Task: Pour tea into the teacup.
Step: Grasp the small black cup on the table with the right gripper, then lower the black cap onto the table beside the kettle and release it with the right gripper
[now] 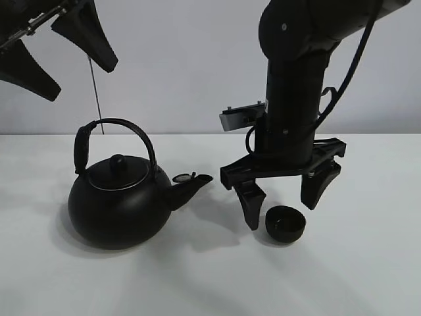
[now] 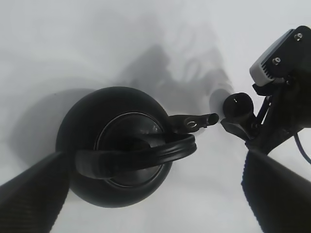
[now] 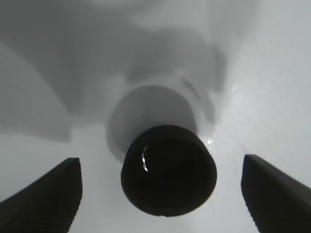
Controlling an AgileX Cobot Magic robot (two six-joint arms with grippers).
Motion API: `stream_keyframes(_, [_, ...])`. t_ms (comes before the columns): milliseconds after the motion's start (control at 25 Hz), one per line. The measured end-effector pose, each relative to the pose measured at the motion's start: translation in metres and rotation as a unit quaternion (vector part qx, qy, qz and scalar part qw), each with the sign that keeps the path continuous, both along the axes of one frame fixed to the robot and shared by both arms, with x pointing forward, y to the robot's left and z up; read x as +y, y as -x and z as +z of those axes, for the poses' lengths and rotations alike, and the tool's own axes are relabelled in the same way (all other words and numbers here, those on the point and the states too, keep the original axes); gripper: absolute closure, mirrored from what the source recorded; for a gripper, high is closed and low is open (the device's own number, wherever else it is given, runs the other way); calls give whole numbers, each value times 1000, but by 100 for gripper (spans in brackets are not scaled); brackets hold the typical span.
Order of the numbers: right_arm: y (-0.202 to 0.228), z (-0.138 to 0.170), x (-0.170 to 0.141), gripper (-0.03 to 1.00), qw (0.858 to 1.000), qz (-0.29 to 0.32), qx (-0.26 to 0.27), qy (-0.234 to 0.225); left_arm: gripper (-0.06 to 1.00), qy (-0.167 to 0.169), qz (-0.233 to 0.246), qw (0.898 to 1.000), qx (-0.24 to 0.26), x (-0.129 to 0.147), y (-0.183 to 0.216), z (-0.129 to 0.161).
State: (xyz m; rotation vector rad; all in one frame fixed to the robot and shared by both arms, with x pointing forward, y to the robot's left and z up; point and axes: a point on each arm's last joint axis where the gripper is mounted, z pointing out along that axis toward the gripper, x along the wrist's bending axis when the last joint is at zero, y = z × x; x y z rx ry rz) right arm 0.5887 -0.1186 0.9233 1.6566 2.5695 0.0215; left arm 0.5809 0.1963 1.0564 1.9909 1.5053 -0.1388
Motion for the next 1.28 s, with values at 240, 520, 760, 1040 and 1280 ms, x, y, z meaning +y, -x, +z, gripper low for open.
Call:
stream_keyframes(240, [-5, -20, -3, 36, 1000, -13, 17, 2, 25, 0, 0, 1000, 0, 0, 0, 0])
stream_keyframes(520, [-7, -21, -2, 51, 1000, -16, 13, -1, 25, 0, 2, 1000, -3, 0, -1, 0])
stream_keyframes(760, [-7, -19, -2, 57, 1000, -17, 14, -1, 25, 0, 2, 1000, -3, 0, -1, 0])
stream_keyframes(1040, [-19, 26, 7, 57, 999, -28, -5, -30, 25, 0, 2, 1000, -3, 0, -1, 0])
stream_keyframes(1280, [-15, 45, 29, 57, 998, -14, -10, -64, 25, 0, 2, 1000, -4, 0, -1, 0])
